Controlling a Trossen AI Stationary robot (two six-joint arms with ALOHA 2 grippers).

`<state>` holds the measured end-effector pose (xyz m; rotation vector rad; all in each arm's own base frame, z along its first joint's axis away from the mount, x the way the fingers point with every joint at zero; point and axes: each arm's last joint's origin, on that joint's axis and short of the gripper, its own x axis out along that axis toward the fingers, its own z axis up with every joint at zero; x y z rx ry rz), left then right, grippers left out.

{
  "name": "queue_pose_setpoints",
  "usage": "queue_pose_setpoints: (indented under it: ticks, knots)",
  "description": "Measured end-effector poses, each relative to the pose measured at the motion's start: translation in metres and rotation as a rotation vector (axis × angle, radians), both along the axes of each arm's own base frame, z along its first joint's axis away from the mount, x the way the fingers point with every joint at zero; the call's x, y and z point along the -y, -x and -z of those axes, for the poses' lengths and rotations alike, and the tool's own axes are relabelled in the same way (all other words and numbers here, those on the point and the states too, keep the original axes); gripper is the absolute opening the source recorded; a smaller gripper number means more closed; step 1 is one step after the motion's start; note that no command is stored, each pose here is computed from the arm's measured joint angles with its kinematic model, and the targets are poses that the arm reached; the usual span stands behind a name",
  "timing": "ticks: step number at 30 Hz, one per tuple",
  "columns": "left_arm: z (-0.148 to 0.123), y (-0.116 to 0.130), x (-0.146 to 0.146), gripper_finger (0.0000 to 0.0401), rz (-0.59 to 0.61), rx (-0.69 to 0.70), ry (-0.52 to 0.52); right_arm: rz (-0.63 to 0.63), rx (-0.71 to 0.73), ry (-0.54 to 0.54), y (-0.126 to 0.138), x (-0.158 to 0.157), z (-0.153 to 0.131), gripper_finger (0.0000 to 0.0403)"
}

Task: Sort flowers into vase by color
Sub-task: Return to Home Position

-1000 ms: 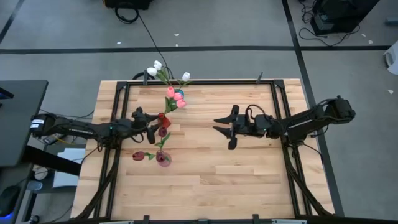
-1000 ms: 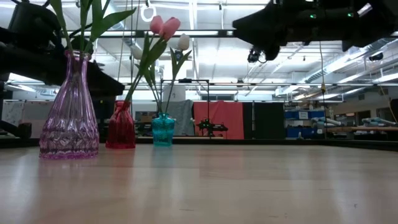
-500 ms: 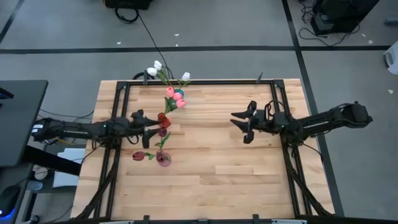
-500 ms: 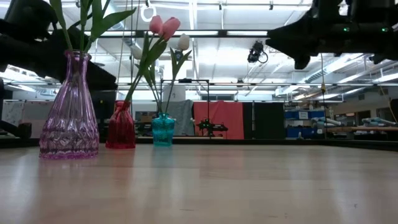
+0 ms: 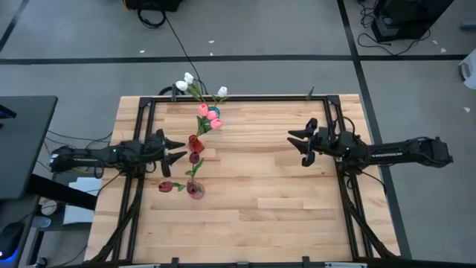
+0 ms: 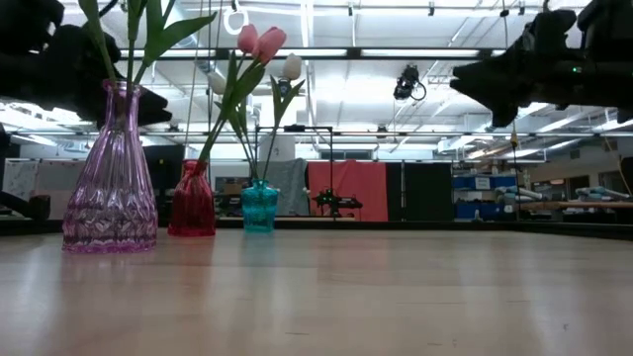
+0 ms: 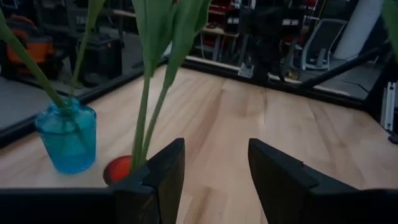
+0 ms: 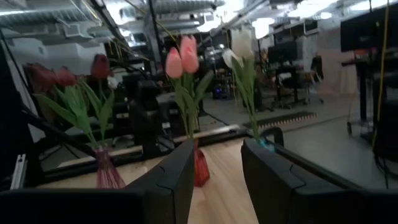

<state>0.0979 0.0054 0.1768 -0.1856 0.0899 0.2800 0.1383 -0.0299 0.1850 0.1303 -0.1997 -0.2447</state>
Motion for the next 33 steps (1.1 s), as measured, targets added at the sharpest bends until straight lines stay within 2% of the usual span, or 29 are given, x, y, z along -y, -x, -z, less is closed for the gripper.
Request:
queue_pose_setpoints:
  ticks: [13, 18, 25, 33]
  knots:
    - [0.001, 0.008, 0.003, 0.0181, 0.029, 0.002, -0.056, 0.0, -0.002, -0.059, 0.021, 0.002, -0.002, 0.0114]
    - [0.0, 0.008, 0.005, 0.0181, 0.055, -0.001, -0.088, 0.044, -0.019, -0.085, 0.032, 0.001, 0.0, 0.01]
    - [0.004, 0.004, 0.008, 0.0181, 0.113, 0.058, -0.121, 0.075, -0.097, -0.028, 0.036, 0.0, 0.01, 0.009]
    - [0.002, 0.004, 0.005, 0.0181, 0.015, 0.083, -0.14, 0.113, -0.047, -0.032, 0.037, 0.001, 0.005, 0.009]
